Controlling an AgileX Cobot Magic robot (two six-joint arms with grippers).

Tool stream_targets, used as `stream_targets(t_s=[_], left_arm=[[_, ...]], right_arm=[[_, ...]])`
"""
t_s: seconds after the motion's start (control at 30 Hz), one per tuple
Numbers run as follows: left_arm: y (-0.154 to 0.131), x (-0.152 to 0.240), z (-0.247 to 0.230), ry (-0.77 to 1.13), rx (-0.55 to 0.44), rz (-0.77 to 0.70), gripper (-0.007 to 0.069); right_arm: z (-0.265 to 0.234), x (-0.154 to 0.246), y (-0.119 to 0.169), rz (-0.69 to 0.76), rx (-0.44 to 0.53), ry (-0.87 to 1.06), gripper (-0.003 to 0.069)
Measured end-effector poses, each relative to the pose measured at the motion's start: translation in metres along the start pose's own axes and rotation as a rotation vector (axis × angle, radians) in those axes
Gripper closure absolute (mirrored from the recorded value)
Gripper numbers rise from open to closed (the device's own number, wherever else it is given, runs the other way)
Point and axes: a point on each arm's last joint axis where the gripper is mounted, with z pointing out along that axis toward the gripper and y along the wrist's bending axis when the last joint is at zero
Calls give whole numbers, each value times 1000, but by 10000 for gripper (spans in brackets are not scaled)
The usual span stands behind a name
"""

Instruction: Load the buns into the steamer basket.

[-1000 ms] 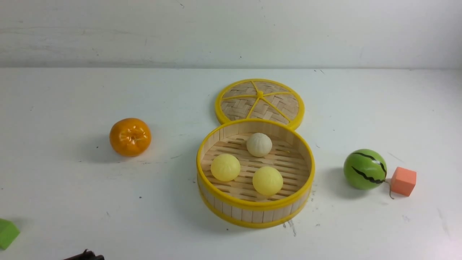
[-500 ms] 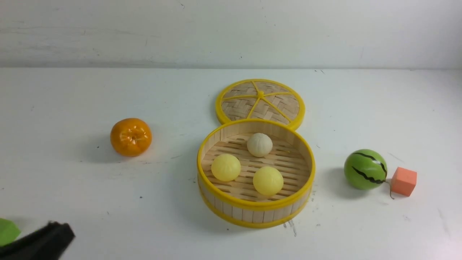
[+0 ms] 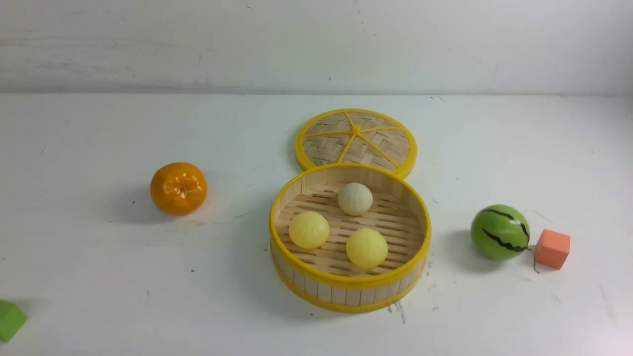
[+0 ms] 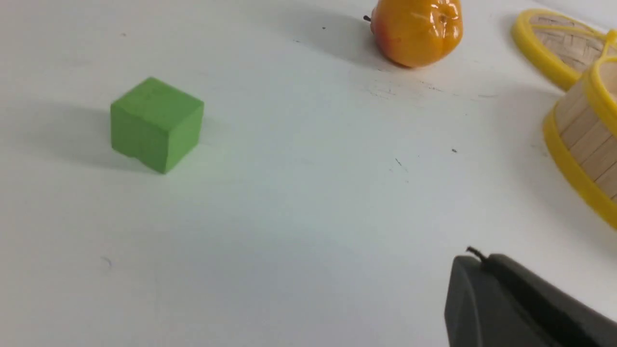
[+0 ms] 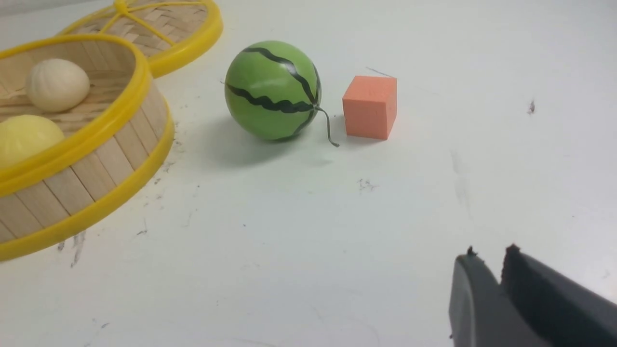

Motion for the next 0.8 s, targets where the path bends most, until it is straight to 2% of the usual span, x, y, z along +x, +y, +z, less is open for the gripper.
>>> stream_targets(t_s=[0.23, 0.8], left_arm=[[0, 0, 0, -2, 1, -93, 638], [0, 0, 0, -2, 2, -95, 638]], right_arm=[[0, 0, 0, 0, 0, 0, 560], [0, 0, 0, 0, 0, 0, 543]])
